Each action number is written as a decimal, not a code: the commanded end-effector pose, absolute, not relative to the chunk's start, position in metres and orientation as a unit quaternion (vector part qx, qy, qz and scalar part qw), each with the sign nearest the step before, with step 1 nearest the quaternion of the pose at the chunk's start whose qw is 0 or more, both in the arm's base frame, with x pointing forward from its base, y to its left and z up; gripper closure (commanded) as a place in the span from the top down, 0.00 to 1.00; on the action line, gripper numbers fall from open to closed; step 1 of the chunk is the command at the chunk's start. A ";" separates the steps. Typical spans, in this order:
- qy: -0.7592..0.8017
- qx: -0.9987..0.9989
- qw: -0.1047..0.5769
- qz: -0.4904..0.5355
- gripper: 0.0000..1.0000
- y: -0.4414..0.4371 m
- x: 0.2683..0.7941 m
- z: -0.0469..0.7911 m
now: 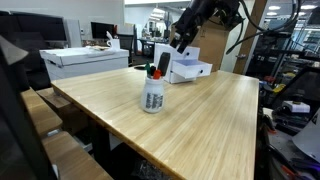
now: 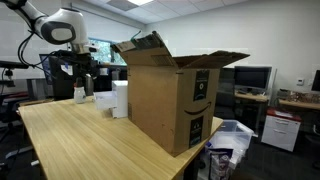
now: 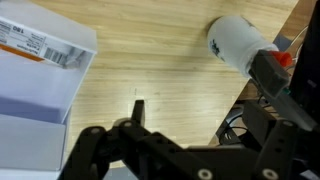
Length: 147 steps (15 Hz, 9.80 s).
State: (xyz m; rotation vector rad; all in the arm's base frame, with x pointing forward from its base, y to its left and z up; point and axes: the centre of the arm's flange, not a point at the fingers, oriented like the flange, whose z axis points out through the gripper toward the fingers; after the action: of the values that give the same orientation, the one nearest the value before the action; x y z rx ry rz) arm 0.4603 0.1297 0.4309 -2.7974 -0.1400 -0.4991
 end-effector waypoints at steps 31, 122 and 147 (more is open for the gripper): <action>-0.071 -0.967 0.135 -0.206 0.08 0.216 0.476 0.402; 0.271 -0.877 0.131 -0.374 0.03 0.106 0.481 0.509; 0.314 -0.866 0.013 -0.388 0.03 0.082 0.391 0.551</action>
State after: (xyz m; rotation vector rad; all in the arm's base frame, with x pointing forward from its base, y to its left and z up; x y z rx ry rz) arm 0.4201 0.0845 0.5377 -2.6128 0.9757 -1.1954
